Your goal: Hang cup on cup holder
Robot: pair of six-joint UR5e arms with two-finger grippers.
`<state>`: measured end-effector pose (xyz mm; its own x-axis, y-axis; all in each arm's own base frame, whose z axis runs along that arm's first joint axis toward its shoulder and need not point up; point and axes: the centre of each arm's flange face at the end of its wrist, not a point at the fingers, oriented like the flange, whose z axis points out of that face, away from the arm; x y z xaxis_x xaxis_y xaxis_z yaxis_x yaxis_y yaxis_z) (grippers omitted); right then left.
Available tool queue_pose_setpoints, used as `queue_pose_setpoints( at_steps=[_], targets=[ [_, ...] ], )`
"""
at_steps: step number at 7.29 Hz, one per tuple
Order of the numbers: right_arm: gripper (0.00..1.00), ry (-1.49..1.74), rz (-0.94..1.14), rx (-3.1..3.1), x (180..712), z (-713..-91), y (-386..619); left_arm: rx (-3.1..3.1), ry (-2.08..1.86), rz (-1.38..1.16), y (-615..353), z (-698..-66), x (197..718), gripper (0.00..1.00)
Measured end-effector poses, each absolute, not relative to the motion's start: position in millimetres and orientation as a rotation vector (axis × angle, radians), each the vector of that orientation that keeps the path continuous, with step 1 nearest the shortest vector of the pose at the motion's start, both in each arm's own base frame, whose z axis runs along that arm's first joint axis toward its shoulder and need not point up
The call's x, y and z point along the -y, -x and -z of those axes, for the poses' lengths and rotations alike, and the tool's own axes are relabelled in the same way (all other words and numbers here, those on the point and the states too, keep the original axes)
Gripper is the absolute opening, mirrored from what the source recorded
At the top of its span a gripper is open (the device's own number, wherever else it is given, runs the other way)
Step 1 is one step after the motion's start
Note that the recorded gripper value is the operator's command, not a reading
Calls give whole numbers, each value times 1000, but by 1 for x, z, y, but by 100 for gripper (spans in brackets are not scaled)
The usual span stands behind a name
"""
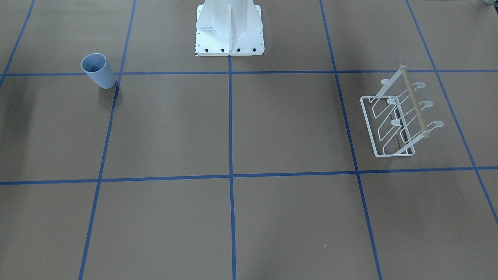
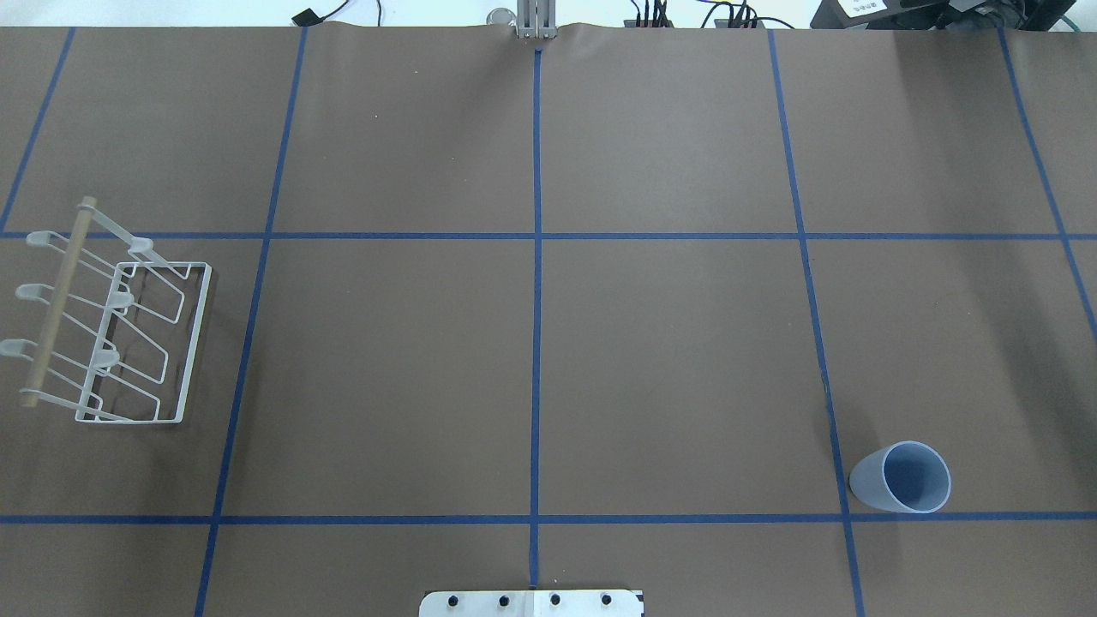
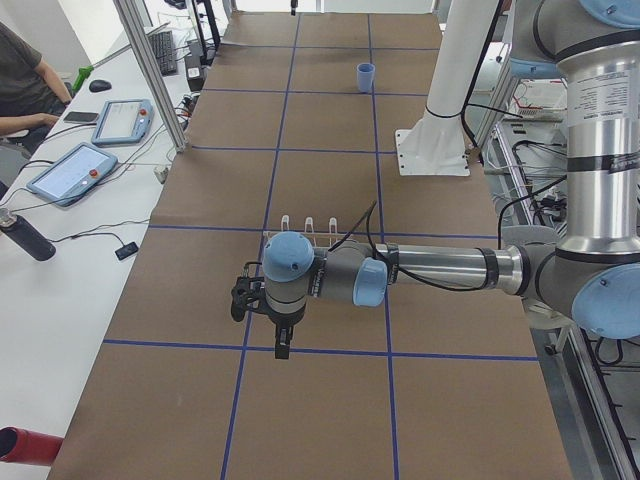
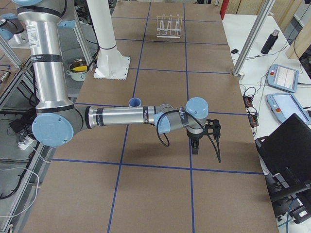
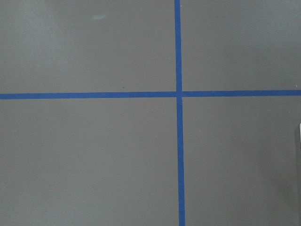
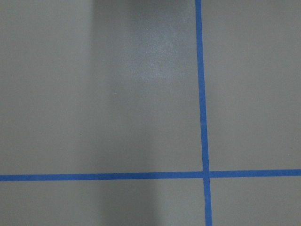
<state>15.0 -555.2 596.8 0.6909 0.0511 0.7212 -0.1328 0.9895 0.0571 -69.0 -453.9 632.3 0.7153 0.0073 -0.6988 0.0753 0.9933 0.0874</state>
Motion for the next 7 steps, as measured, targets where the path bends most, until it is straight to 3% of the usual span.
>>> queue_pose_setpoints(
  at_steps=[7],
  targets=[
    [100,-95,-40,819,544,-600,-3,-773,-168,16,67,-627,447,98]
  ],
)
